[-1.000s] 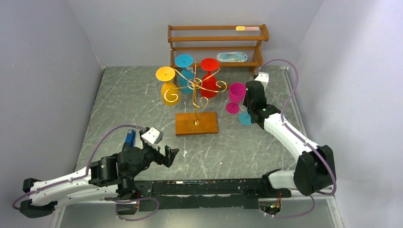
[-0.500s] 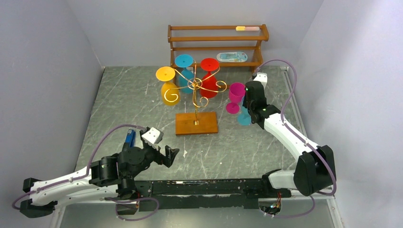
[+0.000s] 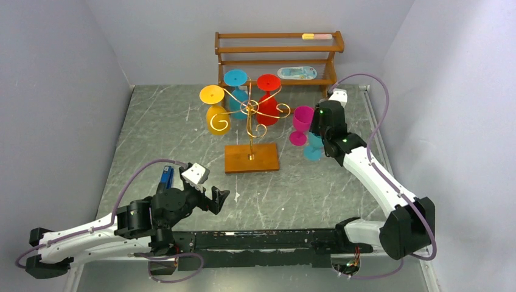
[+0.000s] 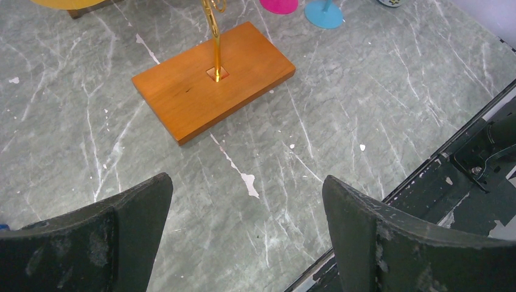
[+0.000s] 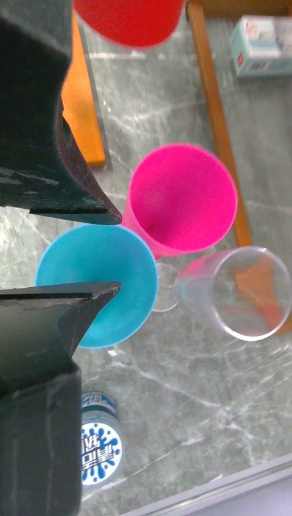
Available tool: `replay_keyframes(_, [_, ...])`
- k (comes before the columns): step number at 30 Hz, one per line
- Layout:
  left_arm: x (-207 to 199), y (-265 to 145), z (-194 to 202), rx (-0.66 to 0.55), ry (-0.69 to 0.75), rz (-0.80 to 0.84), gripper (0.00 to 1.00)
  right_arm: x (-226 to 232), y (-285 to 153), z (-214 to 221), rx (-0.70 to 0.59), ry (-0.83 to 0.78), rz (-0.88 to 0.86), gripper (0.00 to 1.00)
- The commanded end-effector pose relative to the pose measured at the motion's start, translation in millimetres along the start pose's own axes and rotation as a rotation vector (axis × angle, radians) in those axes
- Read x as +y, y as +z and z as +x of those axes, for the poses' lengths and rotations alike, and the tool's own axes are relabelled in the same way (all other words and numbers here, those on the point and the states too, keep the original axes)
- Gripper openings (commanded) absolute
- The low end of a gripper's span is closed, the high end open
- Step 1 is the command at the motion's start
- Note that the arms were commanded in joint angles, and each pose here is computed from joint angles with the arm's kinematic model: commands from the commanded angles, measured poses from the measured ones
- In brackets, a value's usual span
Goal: Take the wine glass off the wine glass rack
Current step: Place the wine glass at the center of the board.
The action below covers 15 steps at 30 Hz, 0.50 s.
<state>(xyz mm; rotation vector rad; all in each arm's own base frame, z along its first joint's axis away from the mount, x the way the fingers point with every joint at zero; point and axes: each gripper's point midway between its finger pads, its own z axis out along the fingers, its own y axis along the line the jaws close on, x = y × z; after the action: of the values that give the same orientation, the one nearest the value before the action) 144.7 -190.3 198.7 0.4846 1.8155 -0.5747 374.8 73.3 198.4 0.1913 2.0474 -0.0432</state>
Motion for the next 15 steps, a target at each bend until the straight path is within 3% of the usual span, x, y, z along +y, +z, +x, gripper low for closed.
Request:
replay_keyframes(1, [2,-2,-7,-0.013,-0.014,-0.011,0.97,17,-15,-20,-0.04,0.04,-0.114,0.44])
replay_keyframes(5, [2,-2,-8,-0.016,-0.015,-0.011,0.97,30,-11,-1,0.005,0.023,-0.188,0.49])
replay_keyframes(15, [1,-1,-4,-0.002,-0.016,-0.011,0.97,20,11,34,0.096,-0.07,-0.122,0.48])
